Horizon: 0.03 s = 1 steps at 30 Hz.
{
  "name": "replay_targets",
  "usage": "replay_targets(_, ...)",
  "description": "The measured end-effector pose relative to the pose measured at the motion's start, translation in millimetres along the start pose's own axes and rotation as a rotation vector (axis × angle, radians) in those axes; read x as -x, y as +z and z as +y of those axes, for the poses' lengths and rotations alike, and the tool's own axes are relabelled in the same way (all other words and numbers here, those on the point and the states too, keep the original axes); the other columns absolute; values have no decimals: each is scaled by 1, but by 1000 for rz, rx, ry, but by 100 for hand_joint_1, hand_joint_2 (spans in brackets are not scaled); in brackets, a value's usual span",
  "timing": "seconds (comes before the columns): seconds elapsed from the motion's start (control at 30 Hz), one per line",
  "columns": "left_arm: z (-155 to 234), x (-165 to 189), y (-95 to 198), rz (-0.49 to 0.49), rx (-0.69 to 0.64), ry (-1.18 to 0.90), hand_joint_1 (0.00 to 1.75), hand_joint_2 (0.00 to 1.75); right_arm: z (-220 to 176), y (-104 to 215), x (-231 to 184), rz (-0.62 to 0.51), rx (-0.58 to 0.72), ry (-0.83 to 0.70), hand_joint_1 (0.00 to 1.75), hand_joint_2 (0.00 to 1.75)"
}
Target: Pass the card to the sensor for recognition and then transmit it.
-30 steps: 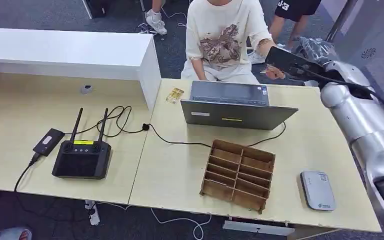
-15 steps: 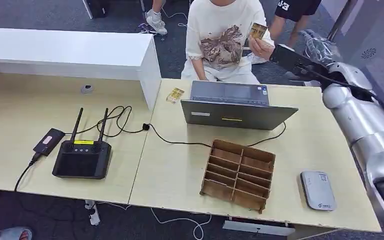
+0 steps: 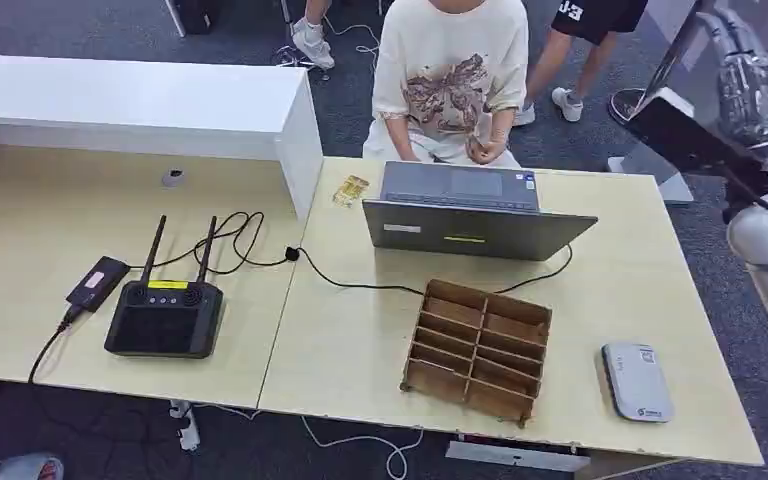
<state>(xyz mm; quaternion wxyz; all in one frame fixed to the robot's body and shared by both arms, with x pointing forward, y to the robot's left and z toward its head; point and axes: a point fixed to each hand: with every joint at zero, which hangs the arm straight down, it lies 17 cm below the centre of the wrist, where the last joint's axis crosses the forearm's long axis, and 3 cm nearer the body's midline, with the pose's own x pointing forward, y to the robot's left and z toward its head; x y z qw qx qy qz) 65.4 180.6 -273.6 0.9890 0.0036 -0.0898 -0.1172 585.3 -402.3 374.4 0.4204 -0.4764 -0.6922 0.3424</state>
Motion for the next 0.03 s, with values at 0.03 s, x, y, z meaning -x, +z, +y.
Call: replay_targets(0.03, 0, -1, 0, -11, -1, 4, 0, 0, -3, 9, 5, 1, 17, -22, 0, 175)
